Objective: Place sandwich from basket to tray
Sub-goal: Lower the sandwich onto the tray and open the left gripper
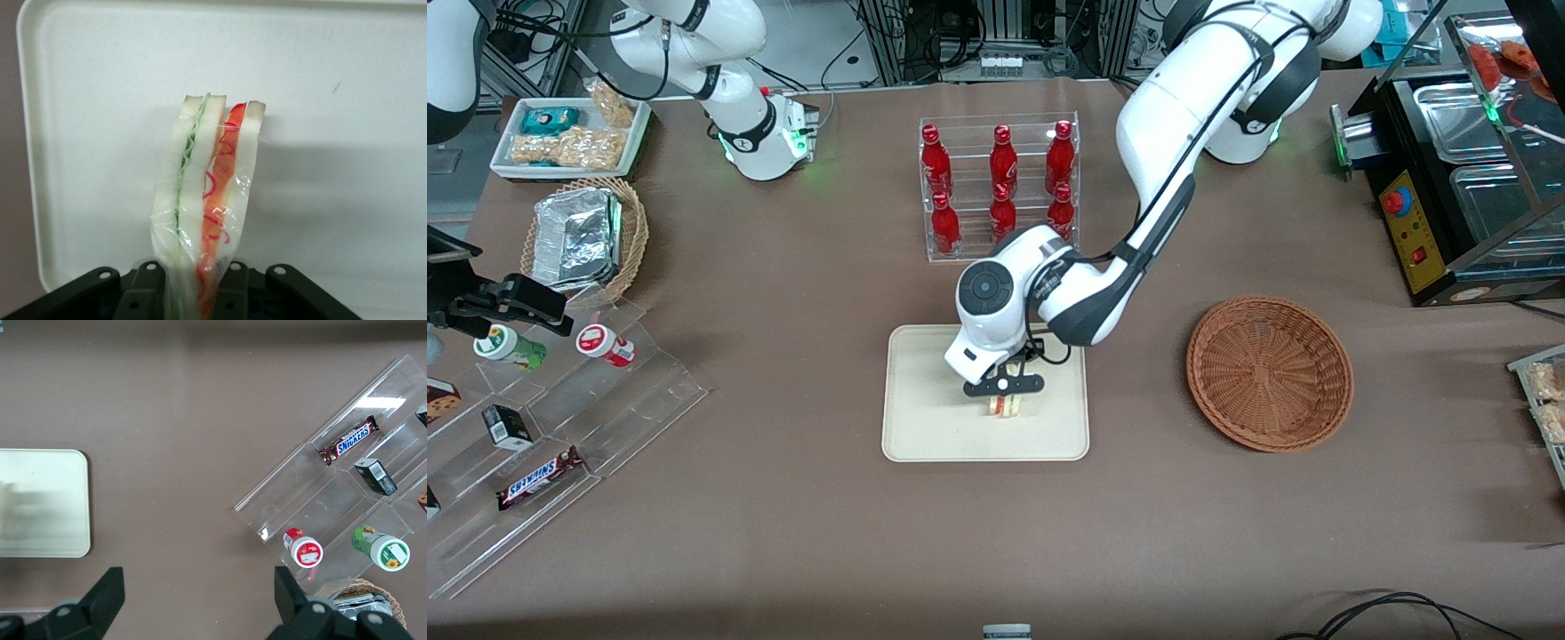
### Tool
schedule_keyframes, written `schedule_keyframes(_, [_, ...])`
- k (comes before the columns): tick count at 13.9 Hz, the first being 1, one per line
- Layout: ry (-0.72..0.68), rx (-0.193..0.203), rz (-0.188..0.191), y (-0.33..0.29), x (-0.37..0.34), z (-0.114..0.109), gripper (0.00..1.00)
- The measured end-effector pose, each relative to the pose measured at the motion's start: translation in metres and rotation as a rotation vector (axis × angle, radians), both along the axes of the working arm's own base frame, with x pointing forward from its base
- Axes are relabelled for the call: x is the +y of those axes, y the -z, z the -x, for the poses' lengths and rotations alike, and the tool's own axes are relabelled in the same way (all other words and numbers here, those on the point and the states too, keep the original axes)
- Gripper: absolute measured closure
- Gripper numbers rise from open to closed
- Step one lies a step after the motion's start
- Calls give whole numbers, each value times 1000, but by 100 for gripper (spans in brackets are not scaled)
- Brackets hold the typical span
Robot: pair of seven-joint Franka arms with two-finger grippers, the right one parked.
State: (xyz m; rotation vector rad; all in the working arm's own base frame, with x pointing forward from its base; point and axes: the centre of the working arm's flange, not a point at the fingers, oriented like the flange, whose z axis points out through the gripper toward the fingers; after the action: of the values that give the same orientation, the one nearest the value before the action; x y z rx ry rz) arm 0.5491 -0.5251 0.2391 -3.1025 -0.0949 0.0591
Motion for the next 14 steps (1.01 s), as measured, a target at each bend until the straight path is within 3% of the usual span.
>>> schedule_keyframes(10, [-38,-32,45,13,-9,-4,75])
schedule_keyframes(13, [-79,-50,64,8,-11,-7,65])
schedule_keyframes(14, [-91,-50,64,8,-11,-7,55])
